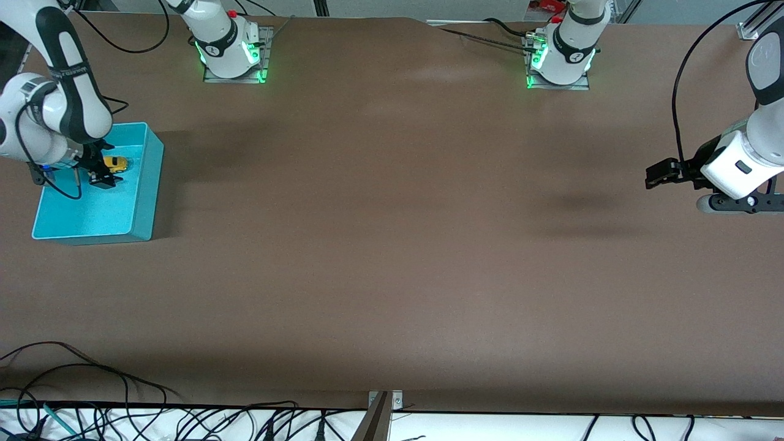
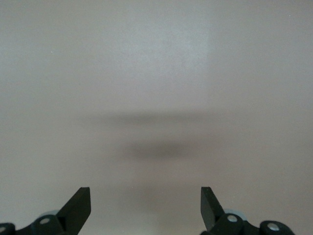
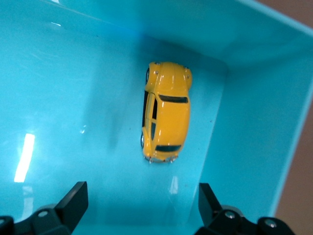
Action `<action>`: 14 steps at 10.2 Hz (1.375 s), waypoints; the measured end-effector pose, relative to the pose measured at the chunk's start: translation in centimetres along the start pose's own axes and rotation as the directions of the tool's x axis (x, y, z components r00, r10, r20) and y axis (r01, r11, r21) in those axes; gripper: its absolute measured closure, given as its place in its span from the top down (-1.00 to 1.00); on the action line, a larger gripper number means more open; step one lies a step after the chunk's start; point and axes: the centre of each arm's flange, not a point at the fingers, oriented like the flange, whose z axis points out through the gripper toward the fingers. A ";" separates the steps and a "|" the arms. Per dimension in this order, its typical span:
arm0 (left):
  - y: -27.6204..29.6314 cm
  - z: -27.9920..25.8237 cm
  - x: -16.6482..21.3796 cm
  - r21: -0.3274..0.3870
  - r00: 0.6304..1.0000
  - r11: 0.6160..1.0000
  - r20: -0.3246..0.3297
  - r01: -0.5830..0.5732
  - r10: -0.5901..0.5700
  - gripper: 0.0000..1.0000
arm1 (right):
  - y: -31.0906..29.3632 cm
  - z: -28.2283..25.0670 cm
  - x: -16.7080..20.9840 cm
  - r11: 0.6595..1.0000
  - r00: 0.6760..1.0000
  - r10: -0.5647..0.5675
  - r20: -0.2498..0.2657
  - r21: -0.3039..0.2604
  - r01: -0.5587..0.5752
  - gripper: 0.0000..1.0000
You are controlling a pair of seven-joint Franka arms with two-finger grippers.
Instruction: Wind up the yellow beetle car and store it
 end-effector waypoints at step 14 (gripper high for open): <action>0.0 0.0 0.0 0.000 1.000 1.000 0.000 0.000 0.000 0.99 | -3.3 -26.6 -10.3 0.867 0.886 -0.459 -0.065 0.183 0.463 1.00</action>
